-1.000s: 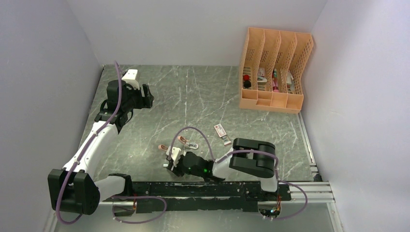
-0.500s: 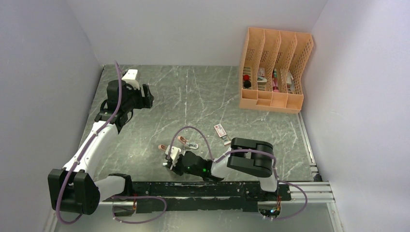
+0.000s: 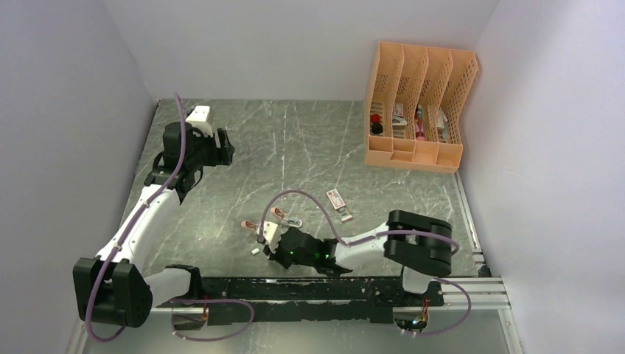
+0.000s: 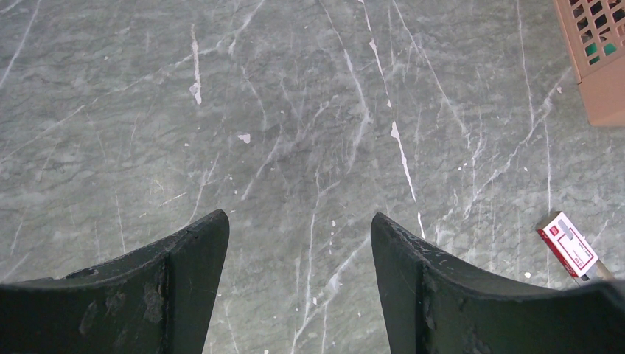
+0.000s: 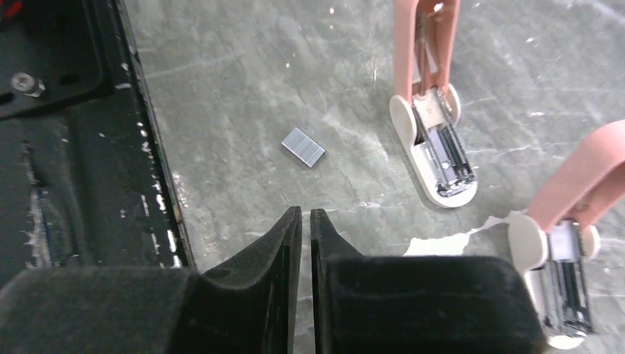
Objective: Load the staples into the stapler
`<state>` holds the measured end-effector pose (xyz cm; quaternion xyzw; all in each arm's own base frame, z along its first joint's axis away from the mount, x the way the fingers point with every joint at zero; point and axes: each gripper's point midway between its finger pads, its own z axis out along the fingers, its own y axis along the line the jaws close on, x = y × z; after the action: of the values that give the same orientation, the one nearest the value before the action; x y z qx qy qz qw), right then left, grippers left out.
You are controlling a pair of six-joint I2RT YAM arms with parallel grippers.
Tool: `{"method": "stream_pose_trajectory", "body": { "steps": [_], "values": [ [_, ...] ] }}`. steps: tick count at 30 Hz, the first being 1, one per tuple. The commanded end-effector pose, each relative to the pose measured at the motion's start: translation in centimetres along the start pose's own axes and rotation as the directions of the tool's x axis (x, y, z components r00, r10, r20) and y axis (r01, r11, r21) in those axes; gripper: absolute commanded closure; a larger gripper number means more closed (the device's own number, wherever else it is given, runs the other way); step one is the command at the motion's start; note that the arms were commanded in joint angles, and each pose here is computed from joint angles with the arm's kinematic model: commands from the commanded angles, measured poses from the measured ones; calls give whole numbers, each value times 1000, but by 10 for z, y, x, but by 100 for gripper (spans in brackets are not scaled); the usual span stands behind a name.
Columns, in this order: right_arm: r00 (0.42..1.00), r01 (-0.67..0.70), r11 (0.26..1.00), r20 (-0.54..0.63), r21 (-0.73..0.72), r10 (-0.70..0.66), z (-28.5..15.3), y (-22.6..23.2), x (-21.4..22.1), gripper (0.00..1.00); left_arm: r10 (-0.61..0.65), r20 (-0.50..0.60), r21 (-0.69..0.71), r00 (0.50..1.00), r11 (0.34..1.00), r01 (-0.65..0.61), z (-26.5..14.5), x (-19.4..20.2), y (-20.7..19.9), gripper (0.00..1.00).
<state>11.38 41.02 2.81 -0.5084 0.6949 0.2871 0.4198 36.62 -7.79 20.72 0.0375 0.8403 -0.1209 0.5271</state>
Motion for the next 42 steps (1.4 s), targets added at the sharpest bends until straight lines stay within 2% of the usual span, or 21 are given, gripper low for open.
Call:
{"method": "stream_pose_trajectory", "body": {
  "steps": [1, 3, 9, 13, 16, 20, 26, 31, 37, 42],
  "values": [
    [1000, 4, 1000, 9, 8, -4, -13, -3, -19, 86, 13, 7, 7, 1000, 1000, -14, -1, -3, -2, 25],
    [1000, 13, 1000, 11, 14, -13, -14, -4, -20, 83, 14, 9, 9, 1000, 1000, -14, -2, -3, -3, 25],
    [1000, -10, 1000, -19, 20, 11, -9, -5, -11, 60, 13, 7, 8, 1000, 1000, -13, -1, -3, -3, 25],
    [999, -38, 999, -36, -22, 37, -4, 5, -6, 55, 15, 7, 9, 1000, 1000, -15, -1, -3, -3, 25],
    [999, -9, 998, -49, -58, 6, 1, 11, 2, 50, 14, 3, 7, 1000, 1000, -14, 0, -2, -2, 25],
    [994, 63, 995, -88, -73, -70, 5, 8, 20, 33, 14, -3, 1, 1000, 1000, -14, 1, -1, -1, 25],
    [975, 89, 982, -188, -169, -121, 9, 8, 49, 21, 13, -5, 1, 1000, 1000, -13, 1, 0, -1, 25],
    [967, 31, 986, -245, -165, -72, 5, -8, 58, 16, 15, -3, 3, 1000, 1000, -15, 1, -1, -1, 25],
    [956, 6, 980, -286, -201, -65, 4, -5, 63, 15, 19, -5, 0, 1000, 1000, -19, 2, -1, 0, 25],
    [984, 81, 964, -132, -254, -117, -1, 2, 55, 17, 20, -3, -1, 1000, 1000, -20, 1, -2, 0, 25]
  ]
}}
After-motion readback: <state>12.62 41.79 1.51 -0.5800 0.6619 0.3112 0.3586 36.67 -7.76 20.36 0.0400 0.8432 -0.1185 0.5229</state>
